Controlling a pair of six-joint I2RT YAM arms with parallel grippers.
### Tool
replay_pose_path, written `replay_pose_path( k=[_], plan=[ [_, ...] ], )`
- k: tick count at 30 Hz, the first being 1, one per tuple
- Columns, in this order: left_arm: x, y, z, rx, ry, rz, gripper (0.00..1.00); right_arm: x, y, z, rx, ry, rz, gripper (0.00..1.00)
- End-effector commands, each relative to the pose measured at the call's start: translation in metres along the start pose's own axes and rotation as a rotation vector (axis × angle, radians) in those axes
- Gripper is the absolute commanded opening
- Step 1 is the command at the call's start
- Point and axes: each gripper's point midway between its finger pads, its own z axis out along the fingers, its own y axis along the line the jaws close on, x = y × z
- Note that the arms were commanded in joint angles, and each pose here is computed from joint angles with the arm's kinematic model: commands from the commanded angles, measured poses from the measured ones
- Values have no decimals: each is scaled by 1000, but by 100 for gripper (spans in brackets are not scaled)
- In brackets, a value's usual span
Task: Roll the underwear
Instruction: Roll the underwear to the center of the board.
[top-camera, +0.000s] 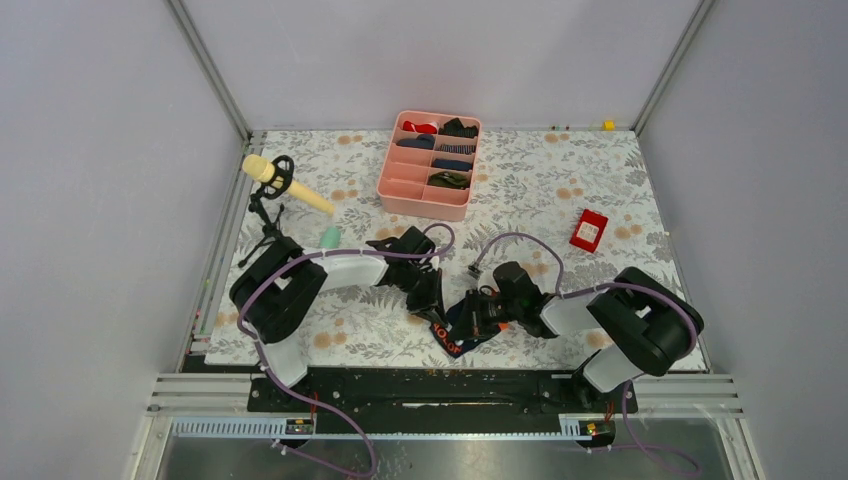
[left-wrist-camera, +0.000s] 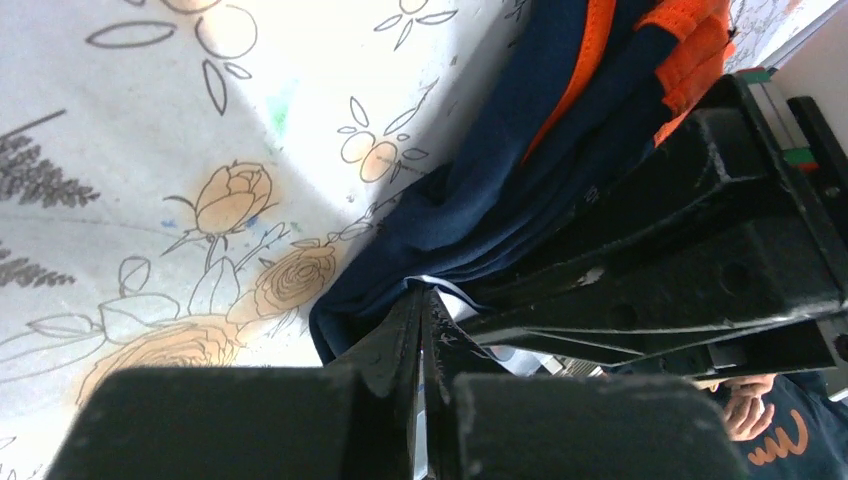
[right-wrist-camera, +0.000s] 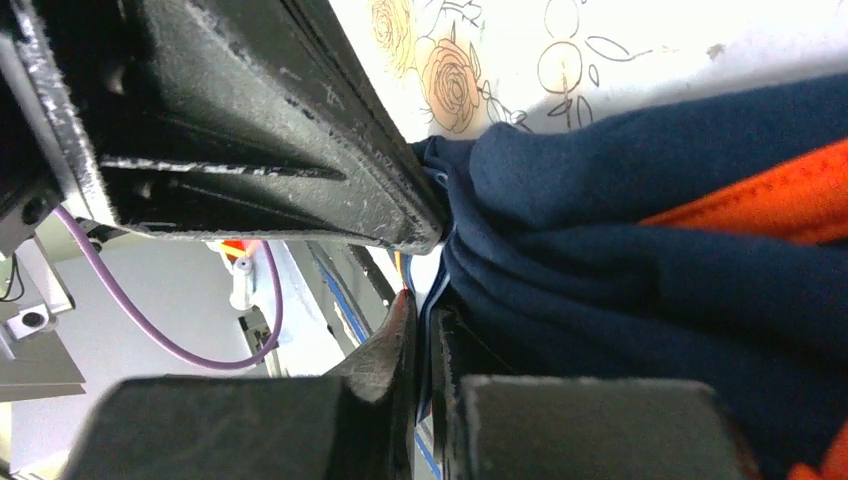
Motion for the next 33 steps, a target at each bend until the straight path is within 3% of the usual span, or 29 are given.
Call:
replay_pose_path(
  k=[1,7,11,13,17,21,25,30,33],
  plan=[
    [2,20,10,-53,-13,-8,0,-1,-8,-7,57,-26,-13,0],
    [0,29,16,-80,-14,-16,0,0,-9,-11,80,-24,-21,1],
    [5,39,23,-97,17,-29,0,-5,-4,-18,107,-51,-46,33],
    [9,44,26,-104,30,-32,0,-9,0,-24,123,-65,-63,43],
    [13,52,29,-120,42,-34,0,-14,11,-37,151,-89,-102,52],
    [13,51,30,-115,47,-34,0,-15,17,-52,191,-110,-128,53],
    [14,51,31,-112,52,-32,0,-19,19,-74,266,-171,-162,44],
    [16,52,31,-107,61,-37,0,-18,30,-84,332,-229,-223,10],
    [16,51,31,-104,61,-38,0,-11,37,-73,354,-210,-264,0]
  ],
)
